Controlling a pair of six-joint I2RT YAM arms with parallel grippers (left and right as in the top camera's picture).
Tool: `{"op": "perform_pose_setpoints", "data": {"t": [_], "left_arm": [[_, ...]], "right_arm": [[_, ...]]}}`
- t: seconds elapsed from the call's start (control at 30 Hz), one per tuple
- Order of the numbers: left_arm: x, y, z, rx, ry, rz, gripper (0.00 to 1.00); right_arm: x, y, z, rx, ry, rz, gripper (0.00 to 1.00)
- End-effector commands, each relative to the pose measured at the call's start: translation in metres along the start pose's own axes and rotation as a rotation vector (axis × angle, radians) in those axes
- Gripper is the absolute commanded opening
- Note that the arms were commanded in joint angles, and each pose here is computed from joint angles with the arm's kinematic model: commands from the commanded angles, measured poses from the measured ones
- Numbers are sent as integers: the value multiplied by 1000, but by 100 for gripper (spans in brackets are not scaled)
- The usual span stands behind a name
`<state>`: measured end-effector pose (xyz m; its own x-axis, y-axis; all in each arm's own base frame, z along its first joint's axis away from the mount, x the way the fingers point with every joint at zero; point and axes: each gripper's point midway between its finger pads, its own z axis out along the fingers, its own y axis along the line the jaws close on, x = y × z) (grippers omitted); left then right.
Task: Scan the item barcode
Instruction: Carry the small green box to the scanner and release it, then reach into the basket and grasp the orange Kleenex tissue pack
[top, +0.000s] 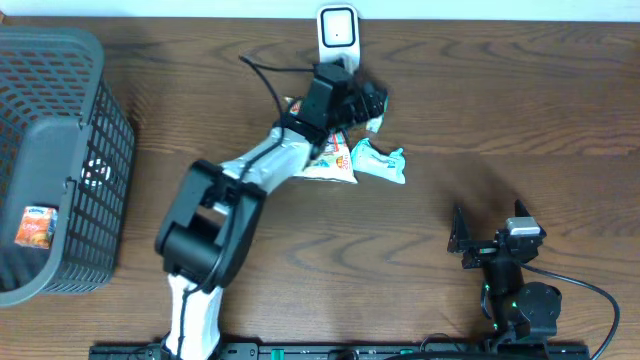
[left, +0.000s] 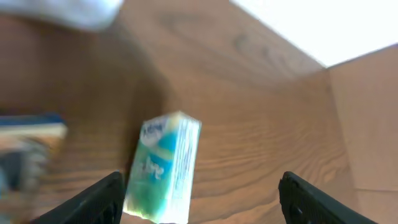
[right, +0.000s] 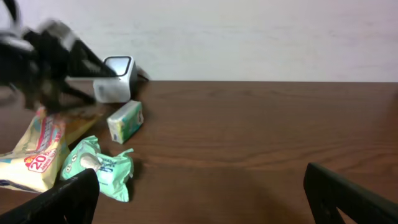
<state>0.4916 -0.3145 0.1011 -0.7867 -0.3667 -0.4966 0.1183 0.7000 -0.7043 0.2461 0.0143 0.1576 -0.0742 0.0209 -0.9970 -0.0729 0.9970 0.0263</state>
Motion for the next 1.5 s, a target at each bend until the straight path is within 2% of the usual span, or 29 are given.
{"op": "perform_pose_setpoints", "data": {"t": [0.0, 0.17, 0.27, 0.4, 0.47, 0.57, 0.67, 0.73, 0.83, 0.93, 1.0, 1.07, 1.17, 1.27, 1.47], "left_arm": [[-80, -53, -77, 85, -179, 85, 77], [-134, -78, -181, 67, -323, 202, 73], [-161, -68, -249, -36, -428, 279, 74], [-200, -1, -372, -439, -699, 177, 74], [-207, 37, -441, -668, -846, 92, 74], [-199, 86, -543, -995, -1041, -46, 74], [-178, 130, -608, -1218, -1095, -174, 74], [-160, 160, -630, -1333, -1055, -254, 74], [-132, 209, -649, -1508, -896, -347, 74], [-108, 257, -649, -1656, -583, -318, 74], [-94, 282, -642, -1696, -392, -298, 74], [-84, 306, -628, -1690, -251, -287, 74], [-75, 330, -589, -1552, -49, -208, 74], [-69, 341, -553, -1405, 49, -144, 74], [-60, 356, -539, -1377, 150, -76, 74]], "right_arm": [[0, 2, 0, -6, 0, 14, 99], [0, 2, 0, -6, 0, 14, 99], [0, 2, 0, -6, 0, 14, 99], [0, 2, 0, -6, 0, 14, 99], [0, 1, 0, -6, 0, 14, 99], [0, 1, 0, -6, 0, 14, 99], [0, 2, 0, -6, 0, 14, 99], [0, 2, 0, -6, 0, 14, 99], [0, 2, 0, -6, 0, 14, 99], [0, 1, 0, -6, 0, 14, 99], [0, 2, 0, -6, 0, 14, 99], [0, 2, 0, -6, 0, 14, 99], [0, 2, 0, -6, 0, 14, 99], [0, 1, 0, -6, 0, 14, 99], [0, 2, 0, -6, 0, 14, 99]]}}
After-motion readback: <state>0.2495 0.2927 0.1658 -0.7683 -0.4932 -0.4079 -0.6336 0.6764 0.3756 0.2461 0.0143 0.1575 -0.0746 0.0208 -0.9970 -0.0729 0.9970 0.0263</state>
